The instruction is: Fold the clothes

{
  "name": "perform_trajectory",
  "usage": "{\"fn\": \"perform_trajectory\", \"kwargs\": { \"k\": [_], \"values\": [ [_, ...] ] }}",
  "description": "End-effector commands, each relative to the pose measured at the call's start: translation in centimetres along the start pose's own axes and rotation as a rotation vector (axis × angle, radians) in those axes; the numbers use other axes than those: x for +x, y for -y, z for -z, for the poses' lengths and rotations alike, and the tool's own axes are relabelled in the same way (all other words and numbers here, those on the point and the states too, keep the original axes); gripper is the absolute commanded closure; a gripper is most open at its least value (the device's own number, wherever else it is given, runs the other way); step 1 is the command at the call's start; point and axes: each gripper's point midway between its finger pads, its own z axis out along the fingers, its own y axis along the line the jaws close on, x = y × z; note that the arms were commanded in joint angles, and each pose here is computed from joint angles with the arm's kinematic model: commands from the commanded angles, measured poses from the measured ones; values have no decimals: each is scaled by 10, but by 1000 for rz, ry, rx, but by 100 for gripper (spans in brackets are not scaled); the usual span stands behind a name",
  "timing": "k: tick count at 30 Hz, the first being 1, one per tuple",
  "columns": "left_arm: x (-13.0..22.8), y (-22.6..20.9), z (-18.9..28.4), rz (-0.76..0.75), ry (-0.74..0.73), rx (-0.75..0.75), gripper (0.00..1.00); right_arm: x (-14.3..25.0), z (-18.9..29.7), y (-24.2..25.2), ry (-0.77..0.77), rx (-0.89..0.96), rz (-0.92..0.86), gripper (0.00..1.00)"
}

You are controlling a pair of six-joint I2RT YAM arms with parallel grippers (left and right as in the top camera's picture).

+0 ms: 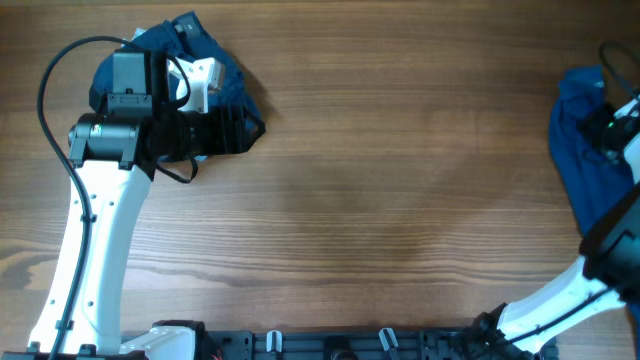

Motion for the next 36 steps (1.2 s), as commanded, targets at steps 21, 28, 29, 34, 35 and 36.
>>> {"fn": "perform_trajectory", "kwargs": {
  "k": [21,28,29,34,35,36],
  "values": [
    [0,6,4,-15,-2,15,19,138,-79,-109,-373,-245,103,96],
    [5,6,5,23,-22,11,18,254,-51,-255,-458,-433,526,96],
    [5,6,5,24,-24,11,17,277,-43,-275,-459,-478,633,96],
    [6,6,5,24,-25,11,15,365,3,-334,-427,-607,1076,96],
    [6,6,5,24,-25,11,15,368,10,-340,-394,-590,1117,96],
    [5,6,5,23,-23,11,14,367,23,-349,-359,-603,1155,95]
  ]
}}
